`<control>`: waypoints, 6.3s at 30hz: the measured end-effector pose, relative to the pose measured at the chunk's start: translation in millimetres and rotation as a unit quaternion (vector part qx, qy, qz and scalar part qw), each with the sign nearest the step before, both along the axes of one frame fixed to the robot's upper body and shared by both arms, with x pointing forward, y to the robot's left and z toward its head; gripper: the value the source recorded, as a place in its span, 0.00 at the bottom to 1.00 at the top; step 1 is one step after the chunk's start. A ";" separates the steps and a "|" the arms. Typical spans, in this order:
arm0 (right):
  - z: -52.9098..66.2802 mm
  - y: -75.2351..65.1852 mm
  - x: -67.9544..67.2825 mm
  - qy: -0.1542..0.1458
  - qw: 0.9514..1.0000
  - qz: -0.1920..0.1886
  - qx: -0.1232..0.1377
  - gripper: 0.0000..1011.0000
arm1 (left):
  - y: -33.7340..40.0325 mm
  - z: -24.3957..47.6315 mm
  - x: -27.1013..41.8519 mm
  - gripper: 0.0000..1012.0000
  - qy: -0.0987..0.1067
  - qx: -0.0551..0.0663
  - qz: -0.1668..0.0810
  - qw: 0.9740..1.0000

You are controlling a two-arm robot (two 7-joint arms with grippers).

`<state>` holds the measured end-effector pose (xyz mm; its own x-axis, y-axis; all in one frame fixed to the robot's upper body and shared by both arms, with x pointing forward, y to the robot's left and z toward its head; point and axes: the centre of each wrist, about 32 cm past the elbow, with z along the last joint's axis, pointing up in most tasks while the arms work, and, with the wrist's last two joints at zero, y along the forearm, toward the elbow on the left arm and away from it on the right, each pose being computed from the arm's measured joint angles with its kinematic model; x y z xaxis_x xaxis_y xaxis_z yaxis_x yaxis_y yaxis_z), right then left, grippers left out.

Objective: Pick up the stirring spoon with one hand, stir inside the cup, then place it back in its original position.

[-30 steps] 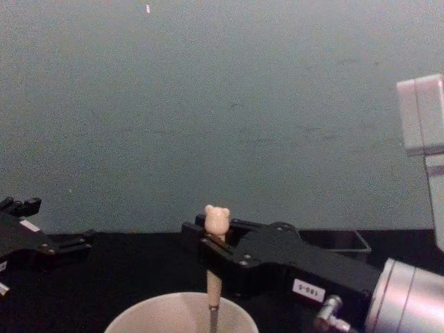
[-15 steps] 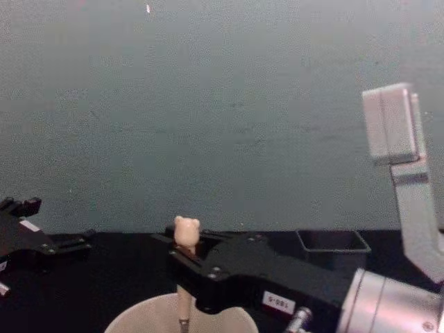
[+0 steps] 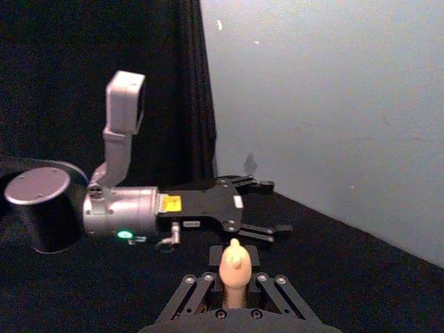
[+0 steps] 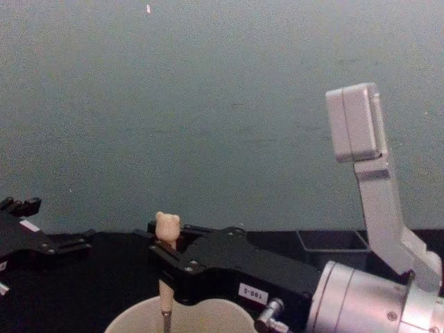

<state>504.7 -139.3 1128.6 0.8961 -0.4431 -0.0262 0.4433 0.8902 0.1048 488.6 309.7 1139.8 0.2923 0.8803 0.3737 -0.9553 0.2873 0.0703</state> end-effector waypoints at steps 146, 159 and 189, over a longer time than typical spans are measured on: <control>97.9 -72.3 17.7 -0.086 0.980 -0.177 0.016 0.18 | 0.0 0.0 0.0 0.99 0.000 0.000 0.000 1.000; 93.5 -82.9 18.3 -0.079 0.977 -0.197 0.010 0.18 | 0.0 0.0 0.0 0.99 0.000 0.000 0.000 1.000; 77.0 -84.9 17.9 -0.054 0.978 -0.199 0.005 0.18 | 0.0 0.0 0.0 0.99 0.000 0.000 0.000 1.000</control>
